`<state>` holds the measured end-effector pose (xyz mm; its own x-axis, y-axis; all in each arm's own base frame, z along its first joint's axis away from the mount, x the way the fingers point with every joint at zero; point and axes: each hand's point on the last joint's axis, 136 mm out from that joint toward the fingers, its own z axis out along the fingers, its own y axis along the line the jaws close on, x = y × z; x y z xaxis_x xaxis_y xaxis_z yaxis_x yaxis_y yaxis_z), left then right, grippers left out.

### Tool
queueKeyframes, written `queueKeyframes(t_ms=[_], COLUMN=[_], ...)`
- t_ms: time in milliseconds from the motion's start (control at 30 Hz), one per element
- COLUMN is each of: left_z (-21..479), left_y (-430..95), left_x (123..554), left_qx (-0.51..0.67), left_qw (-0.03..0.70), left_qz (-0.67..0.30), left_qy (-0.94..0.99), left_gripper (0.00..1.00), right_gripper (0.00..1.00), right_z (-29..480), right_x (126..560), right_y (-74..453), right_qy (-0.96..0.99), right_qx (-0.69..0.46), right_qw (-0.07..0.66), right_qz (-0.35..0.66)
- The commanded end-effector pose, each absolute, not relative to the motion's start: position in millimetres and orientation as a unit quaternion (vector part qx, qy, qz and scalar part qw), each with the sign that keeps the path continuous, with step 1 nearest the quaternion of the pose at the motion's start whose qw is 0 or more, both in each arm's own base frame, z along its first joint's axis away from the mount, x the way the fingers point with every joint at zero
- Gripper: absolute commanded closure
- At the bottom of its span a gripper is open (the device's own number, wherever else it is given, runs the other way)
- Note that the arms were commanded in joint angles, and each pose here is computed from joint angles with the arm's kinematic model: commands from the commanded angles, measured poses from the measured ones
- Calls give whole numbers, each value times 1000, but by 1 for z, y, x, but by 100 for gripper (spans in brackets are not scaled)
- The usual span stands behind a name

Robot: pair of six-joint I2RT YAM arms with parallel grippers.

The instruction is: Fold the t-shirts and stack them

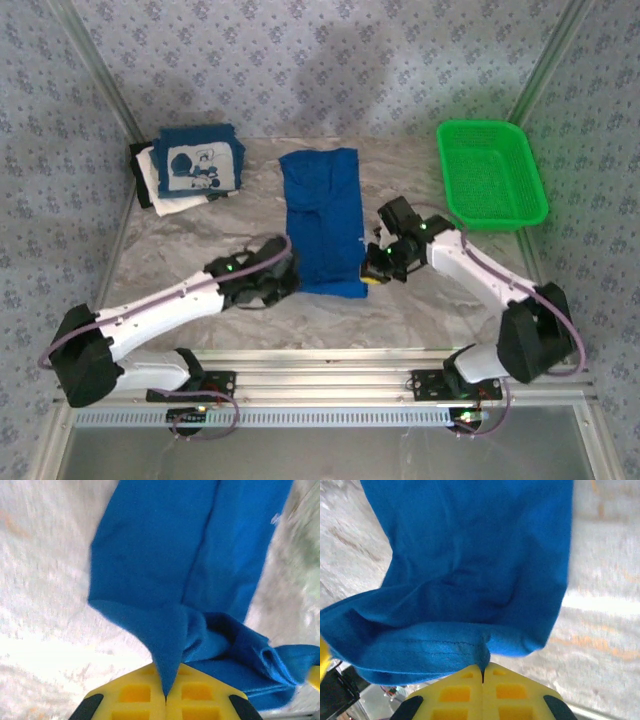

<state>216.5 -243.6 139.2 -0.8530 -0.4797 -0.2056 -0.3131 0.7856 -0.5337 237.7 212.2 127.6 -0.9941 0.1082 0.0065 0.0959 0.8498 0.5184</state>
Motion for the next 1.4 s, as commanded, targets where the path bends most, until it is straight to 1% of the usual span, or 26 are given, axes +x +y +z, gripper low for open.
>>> queueKeyframes(t_ms=[0,233,367,467,667,967,1167,1367], left_z=[156,151,147,142,131,107,97,82], left_y=[-240,-242,-237,-231,-226,-239,-246,-239], left_x=[242,312,346,366,403,438,458,467], left_qx=[-182,-174,-175,-180,-178,-166,-161,-172], left_qw=[156,134,130,128,119,102,100,94], left_qz=[-247,-256,-254,-254,-259,-263,-267,-262], left_qy=[939,941,942,941,942,945,945,945], left_gripper=[100,100,100,100,100,100,100,100], right_gripper=[100,100,100,100,100,100,100,100], right_z=[142,138,129,120,100,82,79,68], right_x=[271,344,376,392,417,443,457,468], right_y=[213,209,211,211,207,202,192,196], right_qy=[962,966,968,969,971,974,971,969], right_qx=[27,30,26,27,38,49,77,83], right_qw=[31,42,39,33,27,17,27,22], right_qz=[271,254,247,242,236,220,223,232])
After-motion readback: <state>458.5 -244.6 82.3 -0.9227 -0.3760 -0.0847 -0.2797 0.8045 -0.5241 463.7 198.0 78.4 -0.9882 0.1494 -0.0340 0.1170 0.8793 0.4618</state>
